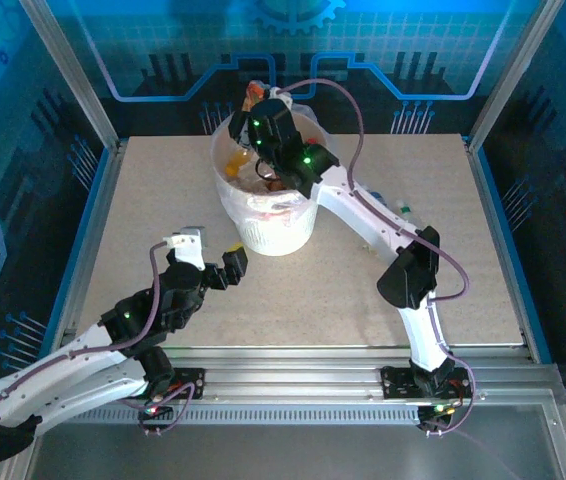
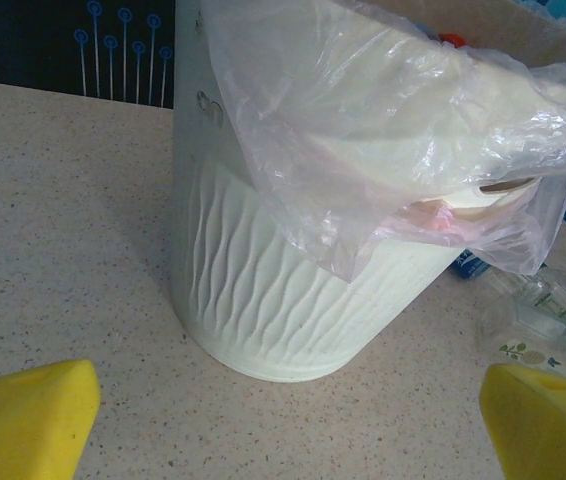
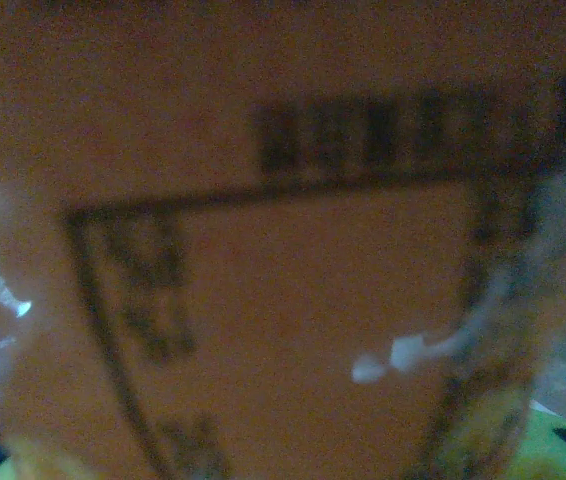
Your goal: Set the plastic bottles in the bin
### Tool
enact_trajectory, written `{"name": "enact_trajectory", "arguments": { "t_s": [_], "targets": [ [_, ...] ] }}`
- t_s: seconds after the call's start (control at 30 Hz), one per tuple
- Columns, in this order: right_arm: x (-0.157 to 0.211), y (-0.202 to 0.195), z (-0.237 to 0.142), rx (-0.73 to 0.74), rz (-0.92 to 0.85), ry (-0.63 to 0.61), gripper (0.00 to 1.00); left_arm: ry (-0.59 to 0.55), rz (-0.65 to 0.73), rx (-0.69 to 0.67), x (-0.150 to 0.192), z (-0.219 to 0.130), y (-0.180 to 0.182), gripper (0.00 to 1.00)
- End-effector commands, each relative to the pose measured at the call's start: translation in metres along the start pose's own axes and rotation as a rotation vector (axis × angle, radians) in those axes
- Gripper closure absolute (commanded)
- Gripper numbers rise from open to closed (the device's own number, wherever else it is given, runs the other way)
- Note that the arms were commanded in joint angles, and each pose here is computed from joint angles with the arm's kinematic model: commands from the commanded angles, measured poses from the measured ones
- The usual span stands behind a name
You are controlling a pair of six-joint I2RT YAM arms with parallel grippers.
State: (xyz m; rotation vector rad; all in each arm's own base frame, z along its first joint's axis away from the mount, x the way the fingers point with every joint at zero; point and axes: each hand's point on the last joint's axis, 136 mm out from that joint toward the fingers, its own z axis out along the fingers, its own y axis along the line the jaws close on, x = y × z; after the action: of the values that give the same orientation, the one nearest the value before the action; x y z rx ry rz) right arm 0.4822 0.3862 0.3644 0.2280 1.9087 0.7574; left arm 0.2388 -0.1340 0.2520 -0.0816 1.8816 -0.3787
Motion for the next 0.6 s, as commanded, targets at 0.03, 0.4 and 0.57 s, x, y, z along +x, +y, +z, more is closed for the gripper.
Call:
{"name": "enact_trajectory", "arguments": {
  "t_s": [0.03,0.4,0.57],
  "targets": [
    [0.001,0.009,0.000,-0.018,-0.025,-0.068,0.46,-0.004,-0.032,0.013,0.001,0.001,-0.001,0.01],
    [0.001,-0.006,-0.012,0.007,-0.091,-0.120,0.24,-0.008,-0.028,0.022,0.000,0.002,-0.003,0.01],
    [-0.012,-0.010,-0.027,0.034,-0.120,-0.152,0.11,-0.010,-0.028,0.023,0.000,0.002,-0.003,0.01]
  ]
}}
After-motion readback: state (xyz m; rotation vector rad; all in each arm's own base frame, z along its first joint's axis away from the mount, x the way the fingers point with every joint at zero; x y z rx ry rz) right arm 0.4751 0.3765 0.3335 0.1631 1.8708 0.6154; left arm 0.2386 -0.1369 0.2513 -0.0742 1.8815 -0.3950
